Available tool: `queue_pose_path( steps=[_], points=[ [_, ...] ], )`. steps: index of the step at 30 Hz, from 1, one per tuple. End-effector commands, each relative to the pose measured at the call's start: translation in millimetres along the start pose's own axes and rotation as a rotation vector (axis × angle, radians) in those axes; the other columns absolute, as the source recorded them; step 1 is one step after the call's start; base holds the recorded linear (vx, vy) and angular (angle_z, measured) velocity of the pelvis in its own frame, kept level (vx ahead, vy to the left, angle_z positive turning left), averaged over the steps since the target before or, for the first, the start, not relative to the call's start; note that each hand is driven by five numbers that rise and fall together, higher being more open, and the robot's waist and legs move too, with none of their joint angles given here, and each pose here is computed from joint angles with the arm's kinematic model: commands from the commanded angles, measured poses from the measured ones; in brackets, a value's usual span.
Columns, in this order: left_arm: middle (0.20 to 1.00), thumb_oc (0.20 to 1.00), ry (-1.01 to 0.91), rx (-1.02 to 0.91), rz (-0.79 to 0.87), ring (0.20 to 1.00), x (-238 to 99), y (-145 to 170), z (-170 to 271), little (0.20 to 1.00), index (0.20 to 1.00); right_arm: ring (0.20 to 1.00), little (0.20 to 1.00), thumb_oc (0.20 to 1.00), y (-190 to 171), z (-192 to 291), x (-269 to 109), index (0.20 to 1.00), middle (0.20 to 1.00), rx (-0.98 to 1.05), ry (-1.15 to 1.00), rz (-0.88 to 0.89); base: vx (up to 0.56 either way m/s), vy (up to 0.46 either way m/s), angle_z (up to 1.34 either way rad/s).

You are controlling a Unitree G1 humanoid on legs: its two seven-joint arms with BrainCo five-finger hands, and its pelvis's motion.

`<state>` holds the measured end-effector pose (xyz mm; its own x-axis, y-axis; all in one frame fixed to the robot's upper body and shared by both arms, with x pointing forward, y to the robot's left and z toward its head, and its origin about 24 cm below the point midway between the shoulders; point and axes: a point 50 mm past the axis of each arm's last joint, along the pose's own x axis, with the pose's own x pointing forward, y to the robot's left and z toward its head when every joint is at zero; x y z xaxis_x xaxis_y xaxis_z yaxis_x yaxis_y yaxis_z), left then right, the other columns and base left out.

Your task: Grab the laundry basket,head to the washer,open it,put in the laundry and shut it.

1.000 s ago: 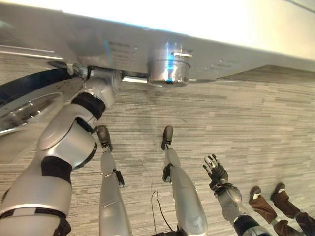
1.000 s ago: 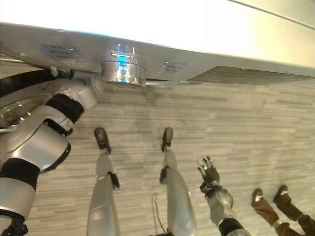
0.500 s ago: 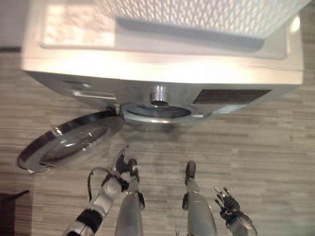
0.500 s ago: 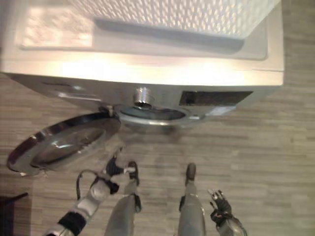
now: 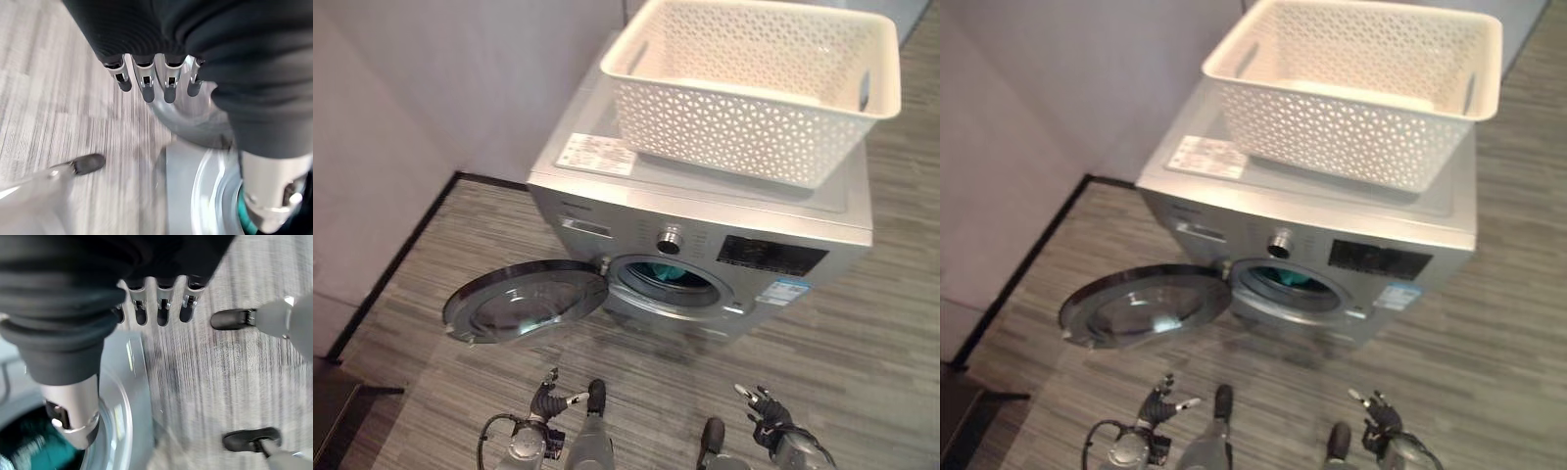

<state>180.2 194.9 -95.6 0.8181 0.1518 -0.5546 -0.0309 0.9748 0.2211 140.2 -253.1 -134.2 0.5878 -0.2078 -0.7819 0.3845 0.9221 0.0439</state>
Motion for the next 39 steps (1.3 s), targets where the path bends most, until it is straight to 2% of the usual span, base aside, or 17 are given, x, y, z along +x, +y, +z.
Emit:
queue_pose_path(
  steps=[1, 5, 6, 9, 12, 13, 14, 18, 23, 24, 27, 30, 34, 39],
  points=[
    [1.000, 1.000, -0.257, -0.076, 0.135, 1.000, 10.7, 39.6, 61.1, 1.000, 1.000, 1.000, 1.000, 1.000, -2.5, 21.8, 4.5, 1.000, 1.000, -0.014, -0.062, -0.024, -0.01, -0.002, 0.39],
    [1.000, 1.000, -0.277, -0.086, 0.306, 1.000, 3.1, 76.3, 62.6, 1.000, 1.000, 1.000, 1.000, 1.000, -13.1, -1.3, -2.6, 1.000, 1.000, 0.032, -0.002, -0.048, 0.07, 0.071, 0.35],
    [1.000, 1.000, -0.277, -0.086, 0.306, 1.000, 3.0, 76.3, 62.5, 1.000, 1.000, 1.000, 1.000, 1.000, -13.1, -1.5, -2.7, 1.000, 1.000, 0.032, -0.001, -0.048, 0.14, 0.069, 0.32],
    [1.000, 1.000, -0.307, 0.083, 0.430, 1.000, 3.6, 113.7, 79.7, 1.000, 1.000, 1.000, 1.000, 1.000, -16.1, -16.6, -9.1, 1.000, 1.000, 0.046, 0.031, -0.037, 0.19, 0.069, 0.42],
    [1.000, 1.000, -0.315, 0.140, 0.456, 1.000, 5.0, 122.3, 86.6, 1.000, 1.000, 1.000, 1.000, 1.000, -15.7, -17.4, -9.3, 1.000, 1.000, 0.043, 0.034, -0.032, 0.03, 0.068, 0.02],
    [1.000, 1.000, -0.358, 0.269, 0.480, 1.000, 12.8, 144.0, 119.5, 1.000, 1.000, 1.000, 1.000, 1.000, -13.4, -19.1, -10.0, 1.000, 1.000, -0.012, 0.047, -0.006, -0.02, 0.114, -0.06],
    [1.000, 1.000, -0.356, 0.314, 0.471, 1.000, 17.0, 154.3, 133.0, 1.000, 1.000, 1.000, 1.000, 1.000, -12.2, -15.4, -8.8, 1.000, 1.000, -0.031, 0.040, 0.004, -0.02, 0.115, -0.04],
    [1.000, 1.000, -0.335, 0.320, 0.475, 1.000, 27.3, 175.2, 163.4, 1.000, 1.000, 1.000, 1.000, 1.000, -9.2, -11.1, -6.8, 1.000, 1.000, -0.045, 0.037, 0.018, -0.11, 0.072, -0.14],
    [1.000, 1.000, -0.318, 0.367, 0.577, 1.000, 40.1, 193.7, 234.8, 1.000, 1.000, 1.000, 1.000, 1.000, 5.7, 8.2, 0.6, 1.000, 1.000, -0.078, -0.012, 0.065, -0.19, 0.029, -0.07],
    [1.000, 1.000, -0.322, 0.424, 0.622, 1.000, 35.8, 200.2, 265.3, 1.000, 1.000, 1.000, 1.000, 1.000, 11.5, 21.5, 4.0, 1.000, 1.000, -0.093, -0.048, 0.082, -0.18, -0.005, -0.08],
    [1.000, 1.000, -0.322, 0.413, 0.656, 1.000, 28.9, 208.0, 288.5, 1.000, 1.000, 1.000, 1.000, 1.000, 17.9, 32.4, 6.5, 1.000, 1.000, -0.085, -0.081, 0.097, -0.10, -0.003, -0.04],
    [1.000, 1.000, -0.309, 0.374, 0.770, 1.000, 2.7, 236.6, 324.0, 1.000, 1.000, 1.000, 1.000, 1.000, 39.2, 44.6, 7.4, 1.000, 1.000, -0.073, -0.131, 0.167, -0.13, -0.031, -0.07],
    [1.000, 1.000, -0.323, 0.340, 0.878, 1.000, -19.5, 257.8, 340.3, 1.000, 1.000, 1.000, 1.000, 1.000, 54.6, 51.0, 4.5, 1.000, 1.000, -0.066, -0.174, 0.229, -0.07, -0.023, -0.02],
    [1.000, 1.000, -0.311, 0.346, 0.929, 1.000, -33.0, 272.5, 343.7, 1.000, 1.000, 1.000, 1.000, 1.000, 63.4, 58.3, 1.1, 1.000, 1.000, -0.048, -0.213, 0.271, -0.03, -0.007, 0.02]
  ],
)
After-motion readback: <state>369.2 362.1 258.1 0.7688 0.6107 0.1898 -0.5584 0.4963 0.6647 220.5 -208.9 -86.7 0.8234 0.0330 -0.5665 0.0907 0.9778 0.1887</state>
